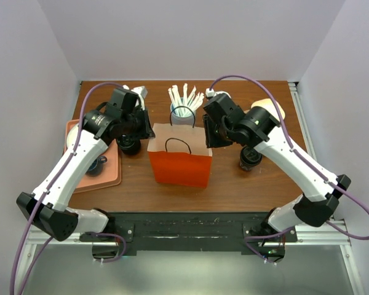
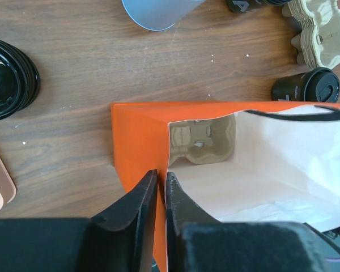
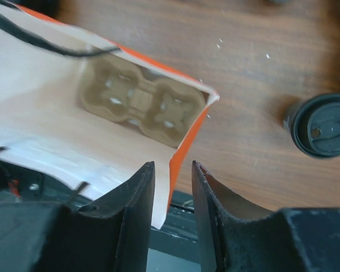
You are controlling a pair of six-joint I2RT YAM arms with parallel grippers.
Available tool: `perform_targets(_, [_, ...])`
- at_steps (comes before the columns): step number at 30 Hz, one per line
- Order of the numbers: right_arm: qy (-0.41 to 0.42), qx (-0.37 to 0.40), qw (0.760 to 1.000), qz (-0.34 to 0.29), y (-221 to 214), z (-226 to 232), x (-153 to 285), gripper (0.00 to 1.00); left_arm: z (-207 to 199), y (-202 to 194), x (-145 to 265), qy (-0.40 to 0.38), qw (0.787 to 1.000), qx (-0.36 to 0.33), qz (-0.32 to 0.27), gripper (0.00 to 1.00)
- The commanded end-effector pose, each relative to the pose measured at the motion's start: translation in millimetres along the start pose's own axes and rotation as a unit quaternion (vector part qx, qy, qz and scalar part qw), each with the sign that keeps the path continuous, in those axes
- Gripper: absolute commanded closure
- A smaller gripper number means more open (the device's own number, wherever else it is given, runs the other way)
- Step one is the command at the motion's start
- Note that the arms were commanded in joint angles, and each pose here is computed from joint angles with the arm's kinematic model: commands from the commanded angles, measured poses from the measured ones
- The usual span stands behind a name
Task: Pack the takeout coffee
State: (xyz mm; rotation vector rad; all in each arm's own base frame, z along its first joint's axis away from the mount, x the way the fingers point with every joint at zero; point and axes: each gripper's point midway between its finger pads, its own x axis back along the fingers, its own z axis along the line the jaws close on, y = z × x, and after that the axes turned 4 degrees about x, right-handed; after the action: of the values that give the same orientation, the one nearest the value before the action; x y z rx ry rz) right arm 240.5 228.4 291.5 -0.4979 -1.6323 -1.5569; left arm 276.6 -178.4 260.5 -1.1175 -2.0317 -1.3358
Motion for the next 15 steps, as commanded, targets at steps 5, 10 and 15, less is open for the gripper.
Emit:
perform_targets(5, [-0.031, 0.001, 0.999, 0.012, -13.3, -10.3, -12.3, 0.75, -14.0, 5.2, 10.5, -0.037, 0.999, -0.001, -0.011, 1.0])
perform_targets(10, [-0.045, 0.02, 0.999, -0.003, 1.3, -15.1, -4.3, 1.0, -21.6, 8.2, 16.4, -0.047, 0.999, 0.013, -0.008, 1.0])
perform_targets(15, [-0.041, 0.031, 0.999, -0.014, 14.0, -16.3, 15.0, 1.0, -26.8, 15.3, 31.5, -0.041, 0.999, 0.024, -0.007, 1.0])
